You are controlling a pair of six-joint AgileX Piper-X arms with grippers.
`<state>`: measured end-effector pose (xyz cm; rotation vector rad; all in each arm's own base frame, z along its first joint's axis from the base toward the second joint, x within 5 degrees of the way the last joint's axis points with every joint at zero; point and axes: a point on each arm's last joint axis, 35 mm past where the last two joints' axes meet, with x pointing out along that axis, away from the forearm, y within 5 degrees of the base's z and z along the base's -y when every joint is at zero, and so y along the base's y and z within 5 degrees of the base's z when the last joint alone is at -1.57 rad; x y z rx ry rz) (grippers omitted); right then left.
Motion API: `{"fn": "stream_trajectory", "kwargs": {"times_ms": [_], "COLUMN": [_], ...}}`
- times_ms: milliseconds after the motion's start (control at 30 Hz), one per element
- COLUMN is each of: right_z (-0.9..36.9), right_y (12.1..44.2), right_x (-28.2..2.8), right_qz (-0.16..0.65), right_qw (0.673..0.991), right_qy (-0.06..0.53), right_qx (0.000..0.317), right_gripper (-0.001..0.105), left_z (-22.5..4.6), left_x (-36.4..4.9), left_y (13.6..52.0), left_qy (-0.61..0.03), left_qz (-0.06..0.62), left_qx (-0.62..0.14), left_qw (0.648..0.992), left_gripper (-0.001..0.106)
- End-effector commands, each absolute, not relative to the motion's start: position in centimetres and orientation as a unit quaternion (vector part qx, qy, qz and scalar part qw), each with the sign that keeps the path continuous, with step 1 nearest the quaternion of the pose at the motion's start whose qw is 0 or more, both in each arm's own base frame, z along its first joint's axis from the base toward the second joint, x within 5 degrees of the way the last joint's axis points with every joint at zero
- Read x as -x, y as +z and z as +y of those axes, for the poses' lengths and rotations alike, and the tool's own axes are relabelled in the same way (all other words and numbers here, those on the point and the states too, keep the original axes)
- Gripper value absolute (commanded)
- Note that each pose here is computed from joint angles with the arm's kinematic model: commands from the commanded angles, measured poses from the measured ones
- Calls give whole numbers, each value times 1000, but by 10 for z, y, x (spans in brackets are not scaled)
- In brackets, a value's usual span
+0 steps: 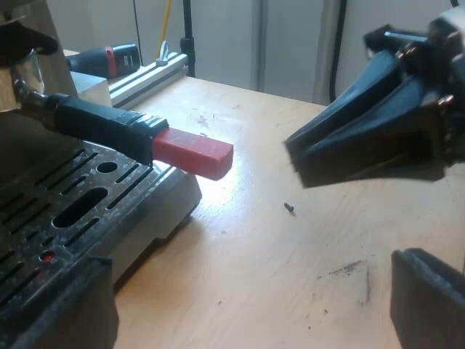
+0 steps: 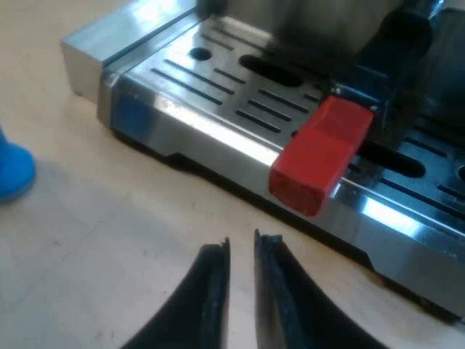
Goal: Grind coffee beans and then tamp
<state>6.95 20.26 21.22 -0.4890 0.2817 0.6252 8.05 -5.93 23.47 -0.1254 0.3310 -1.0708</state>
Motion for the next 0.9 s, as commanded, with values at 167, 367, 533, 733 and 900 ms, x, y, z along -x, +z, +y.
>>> {"fn": "stream_trajectory", "kwargs": {"times_ms": [167,367,533,733,900], "right_z": [218,225,227,226,225], "right_y": [203,195,191,187,193], "right_x": [-75,-78,-79,-90,-101], "right_qz": [118,106,104,106,89], "right_qw": [928,940,942,948,959], "right_qy": [272,236,223,197,168], "right_qx": [225,222,227,225,211], "right_gripper": [13,13,13,13,13], "left_z": [-60,-60,-60,-60,-60], "left_x": [-80,-79,-78,-78,-78], "left_y": [235,234,234,234,234], "left_qy": [-513,-528,-531,-531,-531], "left_qz": [162,168,169,169,169], "left_qx": [63,66,67,67,67], "left_qw": [840,830,828,828,828], "left_gripper": [78,78,78,78,78]}}
